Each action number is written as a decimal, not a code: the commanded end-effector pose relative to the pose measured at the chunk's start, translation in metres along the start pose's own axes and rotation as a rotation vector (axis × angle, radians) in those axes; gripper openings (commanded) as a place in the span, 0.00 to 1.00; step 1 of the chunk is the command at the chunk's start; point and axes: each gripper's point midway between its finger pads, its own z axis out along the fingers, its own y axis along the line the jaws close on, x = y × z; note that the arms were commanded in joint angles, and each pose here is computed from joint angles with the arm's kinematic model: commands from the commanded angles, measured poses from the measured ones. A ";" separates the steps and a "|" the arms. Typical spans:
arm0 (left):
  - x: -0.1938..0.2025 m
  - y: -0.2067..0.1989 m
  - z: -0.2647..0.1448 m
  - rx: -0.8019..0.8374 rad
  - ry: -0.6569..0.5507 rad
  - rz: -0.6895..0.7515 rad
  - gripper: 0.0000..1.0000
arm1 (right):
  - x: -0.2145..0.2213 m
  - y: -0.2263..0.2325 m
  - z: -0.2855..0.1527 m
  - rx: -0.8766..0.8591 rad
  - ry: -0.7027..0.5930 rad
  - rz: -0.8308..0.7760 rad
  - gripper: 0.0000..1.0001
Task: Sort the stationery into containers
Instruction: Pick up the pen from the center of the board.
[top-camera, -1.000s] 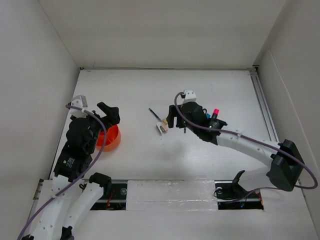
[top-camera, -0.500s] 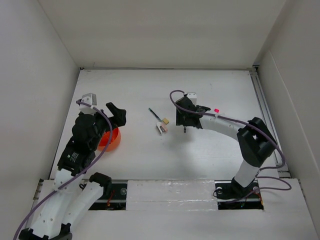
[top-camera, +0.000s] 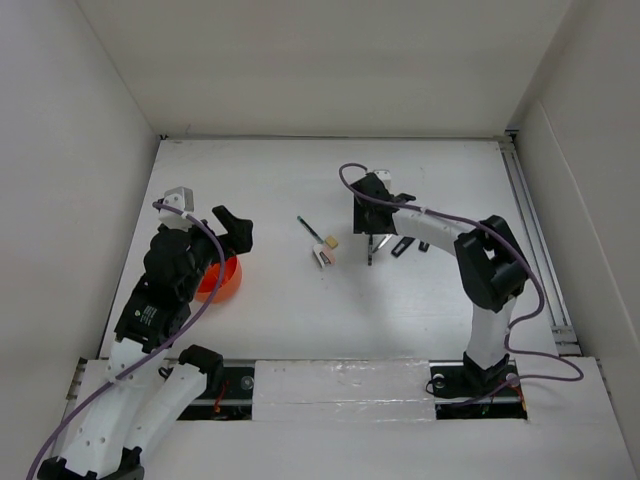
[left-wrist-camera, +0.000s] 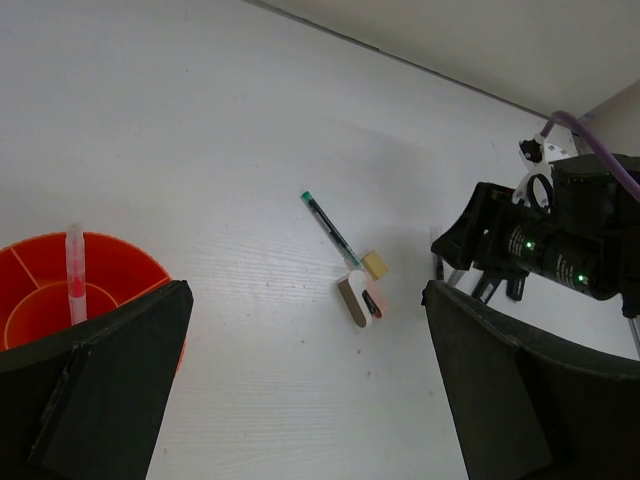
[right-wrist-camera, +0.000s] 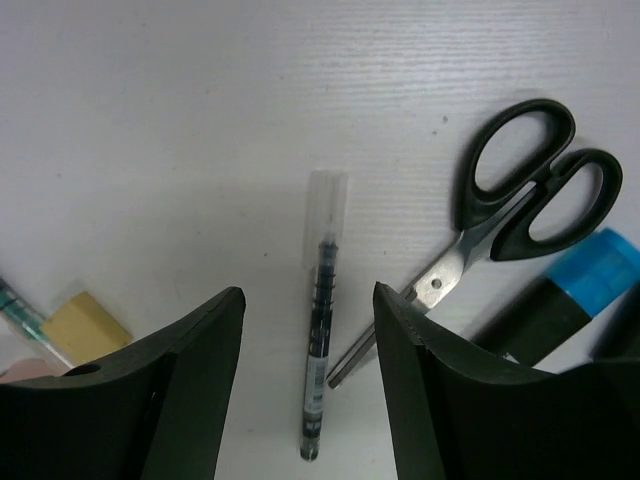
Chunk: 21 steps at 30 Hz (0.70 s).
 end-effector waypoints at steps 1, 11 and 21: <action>-0.007 -0.007 0.002 0.030 -0.027 0.009 1.00 | -0.021 -0.003 0.009 -0.014 -0.015 0.003 0.60; -0.007 -0.007 0.002 0.030 -0.027 0.009 1.00 | 0.001 -0.010 0.036 -0.006 0.079 -0.019 0.46; -0.007 -0.005 0.002 0.022 -0.031 0.009 1.00 | 0.023 -0.007 0.050 -0.021 0.133 -0.031 0.20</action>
